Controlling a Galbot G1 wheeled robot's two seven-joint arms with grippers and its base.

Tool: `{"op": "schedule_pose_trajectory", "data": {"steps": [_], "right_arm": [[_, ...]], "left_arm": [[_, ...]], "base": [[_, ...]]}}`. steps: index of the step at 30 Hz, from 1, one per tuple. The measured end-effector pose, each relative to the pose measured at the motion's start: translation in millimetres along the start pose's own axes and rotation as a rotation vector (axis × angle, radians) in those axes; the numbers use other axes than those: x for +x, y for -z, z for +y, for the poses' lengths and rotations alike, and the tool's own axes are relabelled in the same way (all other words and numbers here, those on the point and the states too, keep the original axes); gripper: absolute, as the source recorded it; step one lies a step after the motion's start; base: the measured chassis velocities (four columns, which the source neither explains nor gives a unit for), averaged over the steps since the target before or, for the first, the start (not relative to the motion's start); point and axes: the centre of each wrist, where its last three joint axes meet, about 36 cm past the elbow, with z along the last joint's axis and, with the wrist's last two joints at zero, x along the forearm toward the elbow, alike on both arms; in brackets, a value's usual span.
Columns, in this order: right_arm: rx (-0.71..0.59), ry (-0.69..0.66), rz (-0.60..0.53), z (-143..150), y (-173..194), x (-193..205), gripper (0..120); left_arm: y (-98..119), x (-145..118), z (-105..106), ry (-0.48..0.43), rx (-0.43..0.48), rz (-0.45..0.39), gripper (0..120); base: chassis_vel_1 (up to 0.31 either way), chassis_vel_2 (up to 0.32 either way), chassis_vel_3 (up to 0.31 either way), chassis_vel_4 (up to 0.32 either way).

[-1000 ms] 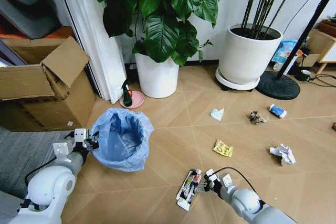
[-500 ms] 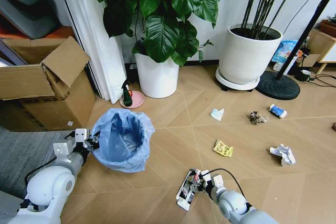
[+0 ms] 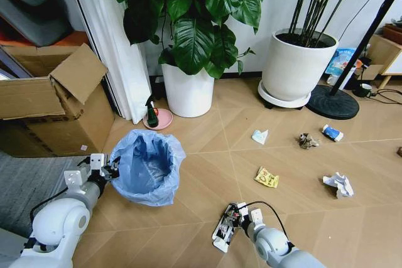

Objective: Pick up the trash bin and place the garbage on the floor into it.

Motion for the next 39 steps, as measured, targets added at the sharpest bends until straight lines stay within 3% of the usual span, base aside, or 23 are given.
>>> {"op": "schedule_pose_trajectory", "data": {"steps": [5, 8, 17, 25, 31, 39], "right_arm": [[0.000, 0.000, -0.001, 1.1, -0.5, -0.5, 43], [-0.001, -0.009, -0.006, 0.3, -2.5, -1.0, 26], [-0.017, -0.036, -0.030, -9.0, 0.1, 0.8, 0], [-0.019, -0.063, -0.135, -25.7, 31.8, 11.9, 0], [0.023, -0.060, -0.322, -44.4, 101.6, 40.7, 0], [0.064, 0.019, -0.520, -36.3, 175.8, 75.9, 0]], "left_arm": [[0.2, -0.1, 0.4, -0.001, 0.000, -0.001, 0], [0.6, -0.9, 1.4, 0.000, 0.000, -0.002, 0], [0.9, -1.4, 0.8, -0.004, -0.001, -0.003, 0], [0.2, -0.9, -0.1, -0.005, -0.002, 0.004, 0], [-1.7, -0.7, -1.9, -0.009, -0.006, 0.015, 0], [-3.2, -1.4, -2.8, -0.013, -0.011, 0.024, 0]], "base": [[0.000, 0.000, 0.000, 0.000], [0.000, 0.000, 0.000, 0.000], [0.000, 0.000, 0.000, 0.000], [0.000, 0.000, 0.000, 0.000], [0.000, 0.000, 0.000, 0.000], [0.000, 0.000, 0.000, 0.000]]}}
